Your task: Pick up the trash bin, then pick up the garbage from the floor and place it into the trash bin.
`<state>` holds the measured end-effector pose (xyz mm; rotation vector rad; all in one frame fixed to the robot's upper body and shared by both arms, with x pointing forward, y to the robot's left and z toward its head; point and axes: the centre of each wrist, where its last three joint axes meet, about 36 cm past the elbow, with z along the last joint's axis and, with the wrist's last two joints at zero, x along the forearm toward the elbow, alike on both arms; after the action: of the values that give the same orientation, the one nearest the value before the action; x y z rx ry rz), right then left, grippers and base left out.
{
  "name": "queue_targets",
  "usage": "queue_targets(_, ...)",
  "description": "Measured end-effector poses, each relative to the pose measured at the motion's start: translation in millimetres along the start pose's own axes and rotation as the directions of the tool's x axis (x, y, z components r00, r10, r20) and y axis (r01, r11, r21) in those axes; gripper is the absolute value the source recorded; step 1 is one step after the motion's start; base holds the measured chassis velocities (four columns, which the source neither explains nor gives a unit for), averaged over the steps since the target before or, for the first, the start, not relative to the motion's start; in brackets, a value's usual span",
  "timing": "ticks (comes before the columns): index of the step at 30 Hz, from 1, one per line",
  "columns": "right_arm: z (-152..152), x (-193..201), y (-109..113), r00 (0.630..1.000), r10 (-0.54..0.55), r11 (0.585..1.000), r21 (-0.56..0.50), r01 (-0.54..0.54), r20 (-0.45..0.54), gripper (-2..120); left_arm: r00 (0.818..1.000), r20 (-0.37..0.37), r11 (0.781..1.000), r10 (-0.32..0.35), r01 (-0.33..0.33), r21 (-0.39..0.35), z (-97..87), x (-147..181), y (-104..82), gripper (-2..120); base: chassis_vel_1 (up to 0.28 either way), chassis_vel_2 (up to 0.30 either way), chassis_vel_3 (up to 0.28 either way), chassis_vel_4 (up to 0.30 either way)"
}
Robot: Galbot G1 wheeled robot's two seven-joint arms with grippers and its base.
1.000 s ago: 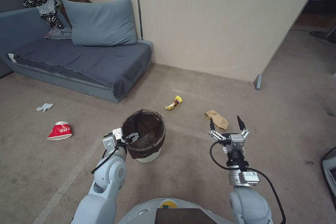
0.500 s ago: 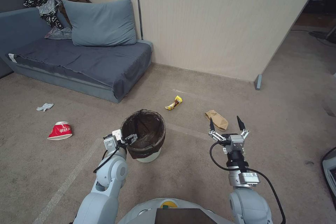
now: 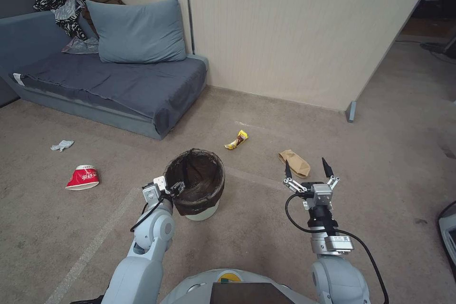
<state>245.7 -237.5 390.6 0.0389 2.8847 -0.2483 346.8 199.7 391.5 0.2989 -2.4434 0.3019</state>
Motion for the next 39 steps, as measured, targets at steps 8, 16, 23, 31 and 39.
queue_targets(8, 0.6, -0.1, 0.7, 1.000, -0.001, 1.000, -0.003, 0.001, 0.000, 100, 0.999, -0.030, 1.000, 0.019, -0.019, 0.020, 4.4, -7.0, 0.0, 45, 0.000, 0.000, 0.000, 0.000)
queue_targets(16, 1.3, -1.0, 0.8, 1.000, 0.000, 1.000, -0.007, 0.000, 0.001, 100, 0.998, -0.052, 1.000, 0.019, -0.018, 0.021, 10.8, -7.7, 0.8, 12, 0.000, 0.000, 0.000, 0.000)
queue_targets(23, 0.8, -1.2, 0.4, 1.000, 0.002, 1.000, -0.009, -0.002, 0.002, 100, 0.998, -0.064, 1.000, 0.015, -0.014, 0.020, 15.7, -9.8, 4.4, 4, 0.000, 0.000, 0.000, 0.000)
queue_targets(31, -0.1, -1.5, 0.2, 1.000, 0.003, 1.000, -0.010, -0.003, 0.005, 100, 0.998, -0.065, 1.000, 0.016, -0.015, 0.019, 17.4, -9.3, 5.1, 4, 0.000, 0.000, 0.000, 0.000)
queue_targets(39, -0.7, -2.0, -1.6, 1.000, -0.010, 1.000, -0.018, 0.010, 0.014, 100, 0.998, -0.056, 1.000, 0.015, -0.014, 0.013, 19.3, -8.5, 6.1, 4, 0.000, 0.000, 0.000, 0.000)
